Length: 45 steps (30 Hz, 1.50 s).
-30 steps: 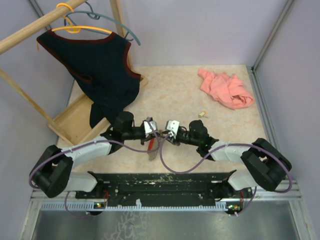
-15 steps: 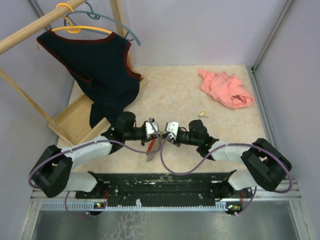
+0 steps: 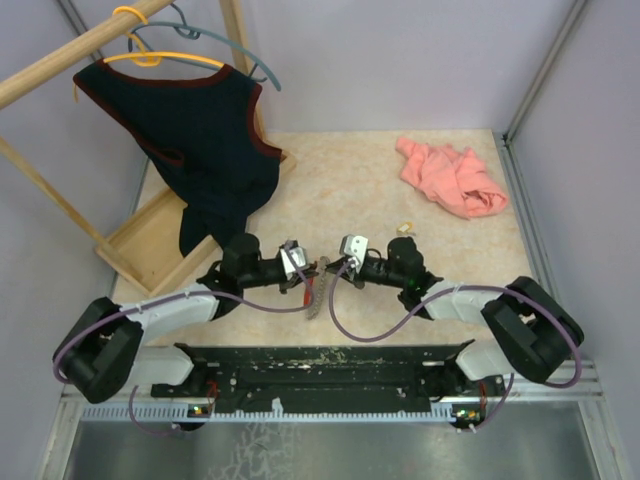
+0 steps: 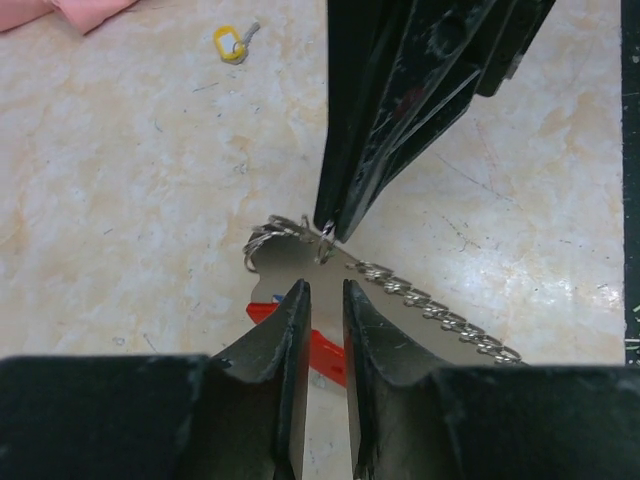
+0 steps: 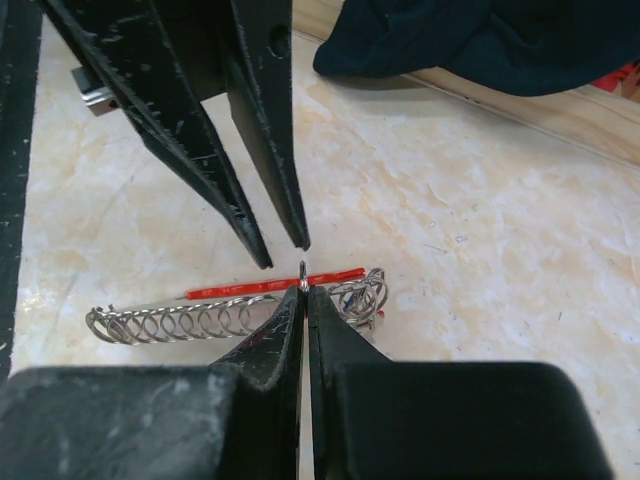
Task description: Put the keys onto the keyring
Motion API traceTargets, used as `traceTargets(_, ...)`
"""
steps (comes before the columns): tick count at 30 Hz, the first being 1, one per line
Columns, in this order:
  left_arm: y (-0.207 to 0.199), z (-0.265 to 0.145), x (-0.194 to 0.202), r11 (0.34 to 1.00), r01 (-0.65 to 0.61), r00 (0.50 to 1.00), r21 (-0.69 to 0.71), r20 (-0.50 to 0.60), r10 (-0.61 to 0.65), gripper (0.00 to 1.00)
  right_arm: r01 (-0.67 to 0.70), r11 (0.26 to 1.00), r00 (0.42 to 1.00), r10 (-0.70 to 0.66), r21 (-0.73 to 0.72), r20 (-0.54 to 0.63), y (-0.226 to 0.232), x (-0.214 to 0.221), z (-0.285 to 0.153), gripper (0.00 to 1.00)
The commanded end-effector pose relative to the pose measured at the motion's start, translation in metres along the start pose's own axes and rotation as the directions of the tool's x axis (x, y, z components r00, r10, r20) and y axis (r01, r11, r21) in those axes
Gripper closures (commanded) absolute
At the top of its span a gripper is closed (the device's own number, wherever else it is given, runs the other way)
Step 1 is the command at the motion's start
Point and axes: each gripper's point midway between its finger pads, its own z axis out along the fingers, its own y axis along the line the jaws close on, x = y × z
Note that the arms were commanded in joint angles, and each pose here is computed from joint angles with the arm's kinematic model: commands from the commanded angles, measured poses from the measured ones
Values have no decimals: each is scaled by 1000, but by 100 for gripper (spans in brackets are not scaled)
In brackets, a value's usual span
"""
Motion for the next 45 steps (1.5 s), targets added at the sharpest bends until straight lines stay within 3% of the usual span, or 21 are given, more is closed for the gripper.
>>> traceTargets(1, 14, -7, -19, 998, 12, 992, -62, 128, -4, 75, 42, 999, 991, -38, -23, 131, 0, -34, 0, 100)
traceTargets(6, 7, -8, -26, 999, 30, 978, -13, 208, -26, 74, 39, 999, 986, -33, -29, 164, 3, -38, 0, 100)
traceTargets(30, -9, -10, -14, 990, 93, 964, 104, 240, -116, 73, 43, 999, 976, -37, -21, 213, 2, -43, -3, 100)
traceTargets(45, -15, -7, -23, 981, 98, 945, 166, 294, -144, 82, 28, 998, 973, -15, -51, 230, 8, -42, -1, 100)
